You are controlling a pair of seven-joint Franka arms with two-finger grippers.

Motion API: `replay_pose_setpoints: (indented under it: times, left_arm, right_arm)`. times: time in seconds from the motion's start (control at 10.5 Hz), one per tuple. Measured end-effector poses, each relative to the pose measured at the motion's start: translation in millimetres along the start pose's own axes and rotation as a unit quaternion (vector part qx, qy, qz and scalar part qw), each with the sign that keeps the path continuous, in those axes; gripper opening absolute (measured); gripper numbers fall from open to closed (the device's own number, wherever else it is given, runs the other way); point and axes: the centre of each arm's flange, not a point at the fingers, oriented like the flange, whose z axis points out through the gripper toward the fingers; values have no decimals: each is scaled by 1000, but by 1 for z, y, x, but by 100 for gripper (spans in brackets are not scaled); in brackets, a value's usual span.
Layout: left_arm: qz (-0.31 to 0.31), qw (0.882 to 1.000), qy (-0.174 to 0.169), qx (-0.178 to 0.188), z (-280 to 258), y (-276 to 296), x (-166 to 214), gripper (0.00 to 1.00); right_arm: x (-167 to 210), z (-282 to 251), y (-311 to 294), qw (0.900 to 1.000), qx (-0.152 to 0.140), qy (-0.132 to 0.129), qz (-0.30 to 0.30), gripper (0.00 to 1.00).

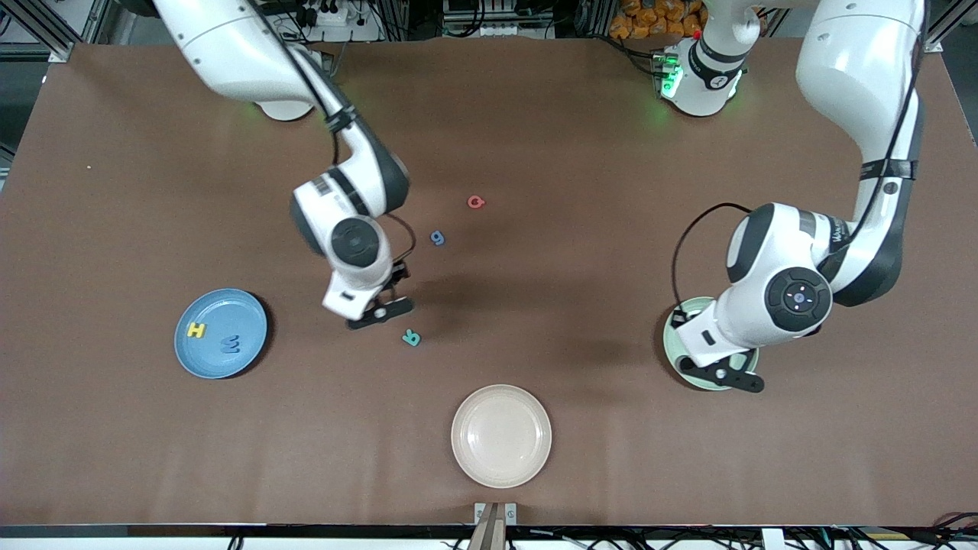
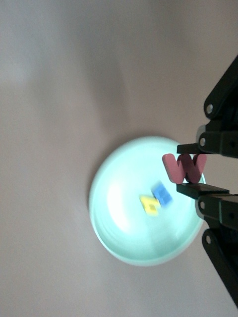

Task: Sort uppercase to blue plate, lowercase to green plate
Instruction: 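Place the pink m on the green plate while the right gripper reaches the q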

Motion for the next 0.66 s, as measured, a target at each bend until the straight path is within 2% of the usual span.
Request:
replay_pose_setpoints:
  times: [0.28, 0.57, 0.66]
  left_arm:
    - [-9, 1000, -4, 12, 51, -24, -13, 27]
    - [-11, 1000, -9, 13, 78, -29, -22, 33]
    - [-13, 1000, -7, 14, 78, -32, -21, 48]
  right_arm:
    - [-19, -8, -107, 990, 14, 37, -139, 100]
    - [-58, 12, -178, 969, 19, 75, -234, 100]
    - [-71, 11, -187, 960, 16, 79, -267, 100]
